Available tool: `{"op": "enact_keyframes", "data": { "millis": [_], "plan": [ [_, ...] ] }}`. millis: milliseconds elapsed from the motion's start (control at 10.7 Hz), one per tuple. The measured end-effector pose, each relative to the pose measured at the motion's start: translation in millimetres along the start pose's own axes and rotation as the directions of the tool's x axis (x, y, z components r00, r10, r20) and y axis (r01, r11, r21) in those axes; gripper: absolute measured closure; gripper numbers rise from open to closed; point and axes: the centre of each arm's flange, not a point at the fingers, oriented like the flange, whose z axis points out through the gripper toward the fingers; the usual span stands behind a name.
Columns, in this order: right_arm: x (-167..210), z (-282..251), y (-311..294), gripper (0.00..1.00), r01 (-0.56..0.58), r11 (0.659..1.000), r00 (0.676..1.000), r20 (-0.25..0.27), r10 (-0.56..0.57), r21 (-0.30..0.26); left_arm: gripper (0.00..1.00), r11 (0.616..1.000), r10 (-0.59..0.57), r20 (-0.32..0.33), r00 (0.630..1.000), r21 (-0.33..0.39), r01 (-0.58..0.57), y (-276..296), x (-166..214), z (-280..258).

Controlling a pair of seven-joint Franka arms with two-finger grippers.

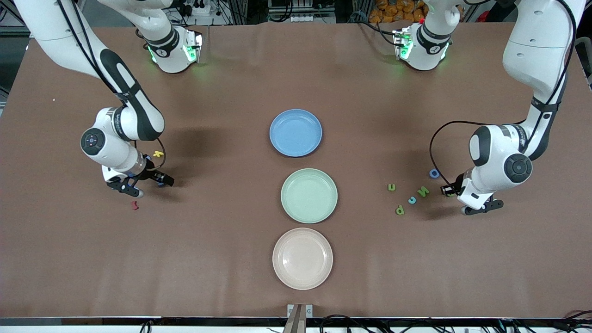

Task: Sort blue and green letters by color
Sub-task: 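Grasp the G with the right gripper while the left gripper grasps the B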

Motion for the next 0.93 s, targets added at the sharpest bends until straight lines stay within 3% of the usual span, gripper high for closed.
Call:
{"op": "enact_keyframes", "data": {
  "millis": [93,374,654,935],
  "plan": [
    [-0.3,3.4,0.3,0.14,0.0,1.0,1.0,0.0,0.0,0.0,0.72,1.0,0.0,0.0,1.0,0.0,0.0,0.2,0.0,-0.1],
    [1.0,0.2,-2.0,0.59,0.004,1.0,1.0,-0.007,-0.004,0.004,0.72,1.0,0.003,-0.01,1.0,-0.003,-0.003,2.0,2.5,-4.4],
    [1.2,-3.3,-1.9,0.64,0.003,1.0,1.0,-0.003,-0.003,0.002,0.72,0.999,0.036,-0.006,0.999,0.001,-0.036,24.3,7.2,-49.4],
    [1.9,-4.7,-1.9,0.64,0.003,1.0,1.0,0.006,-0.003,-0.002,0.72,0.999,0.05,0.005,0.999,0.018,-0.05,90.6,-4.3,-115.8]
  ]
}}
